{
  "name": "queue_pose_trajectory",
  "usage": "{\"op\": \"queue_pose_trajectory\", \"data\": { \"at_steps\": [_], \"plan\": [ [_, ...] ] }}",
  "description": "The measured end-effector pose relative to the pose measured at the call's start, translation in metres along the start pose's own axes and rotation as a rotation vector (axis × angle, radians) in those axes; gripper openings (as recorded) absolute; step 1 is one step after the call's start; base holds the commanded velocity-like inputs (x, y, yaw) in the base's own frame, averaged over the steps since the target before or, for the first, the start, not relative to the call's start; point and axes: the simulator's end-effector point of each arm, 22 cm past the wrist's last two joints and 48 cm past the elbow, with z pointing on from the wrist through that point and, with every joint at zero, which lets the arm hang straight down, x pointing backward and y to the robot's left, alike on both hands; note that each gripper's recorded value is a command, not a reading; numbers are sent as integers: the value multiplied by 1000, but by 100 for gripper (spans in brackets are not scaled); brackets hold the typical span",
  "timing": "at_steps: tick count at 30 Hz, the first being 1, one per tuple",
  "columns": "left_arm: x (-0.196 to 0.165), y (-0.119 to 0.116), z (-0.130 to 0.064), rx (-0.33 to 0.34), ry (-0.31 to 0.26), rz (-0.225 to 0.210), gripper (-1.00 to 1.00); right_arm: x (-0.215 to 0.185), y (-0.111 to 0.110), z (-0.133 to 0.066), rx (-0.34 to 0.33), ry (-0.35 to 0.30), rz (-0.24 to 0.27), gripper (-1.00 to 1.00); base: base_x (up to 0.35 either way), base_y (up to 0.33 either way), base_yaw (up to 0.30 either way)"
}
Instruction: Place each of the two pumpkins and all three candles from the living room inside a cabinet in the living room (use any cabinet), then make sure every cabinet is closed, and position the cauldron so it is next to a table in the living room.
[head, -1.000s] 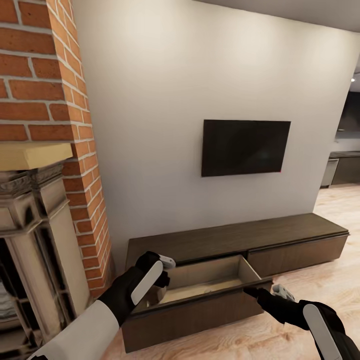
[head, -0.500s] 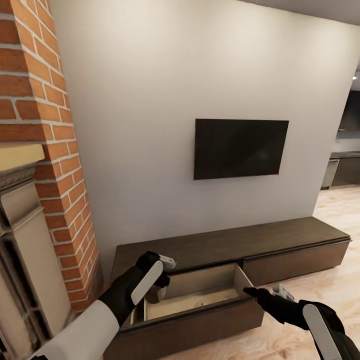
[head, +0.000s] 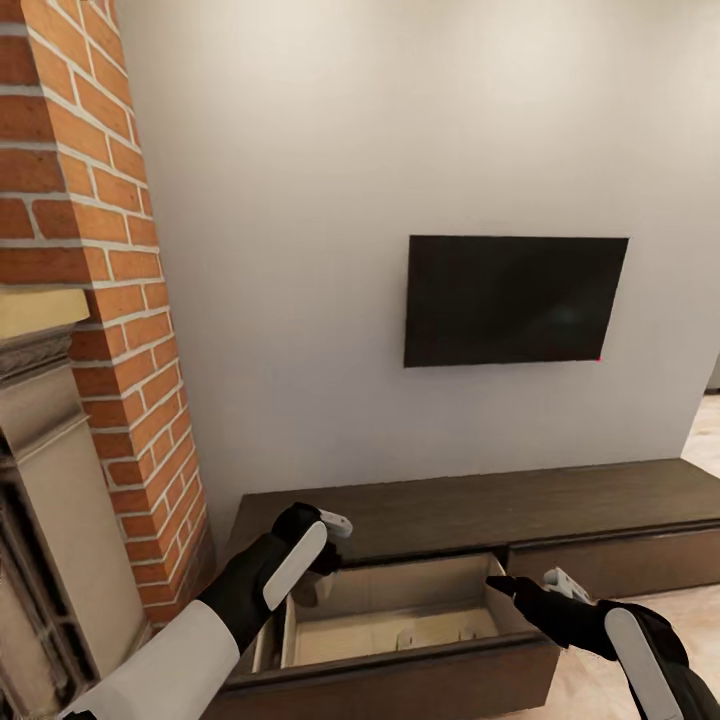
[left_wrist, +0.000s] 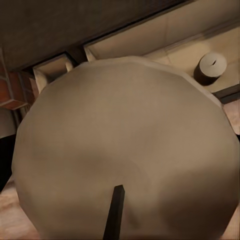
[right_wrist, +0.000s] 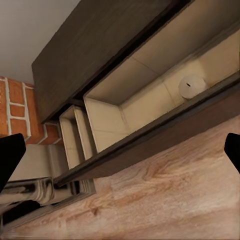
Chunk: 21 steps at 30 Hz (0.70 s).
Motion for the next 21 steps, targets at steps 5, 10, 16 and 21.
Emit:
{"op": "queue_pose_trajectory", "data": {
  "at_steps": [5, 10, 16, 21],
  "plan": [
    [0, 0, 0, -1, -1, 1, -100, 0, 0, 0, 2, 1, -1, 100, 120, -205, 290],
    [-1, -3, -1, 3, -3, 6, -100, 0, 0, 0, 2, 2, -1, 100, 24, -241, 291],
    [-1, -5, -1, 4, -4, 8, -100, 0, 1, 0, -1, 0, -2, 100, 4, -287, 204],
    [-1, -6, -1, 7, -3, 7, -100, 1, 2, 1, -2, 2, -5, 100, 46, -283, 37]
  ]
}}
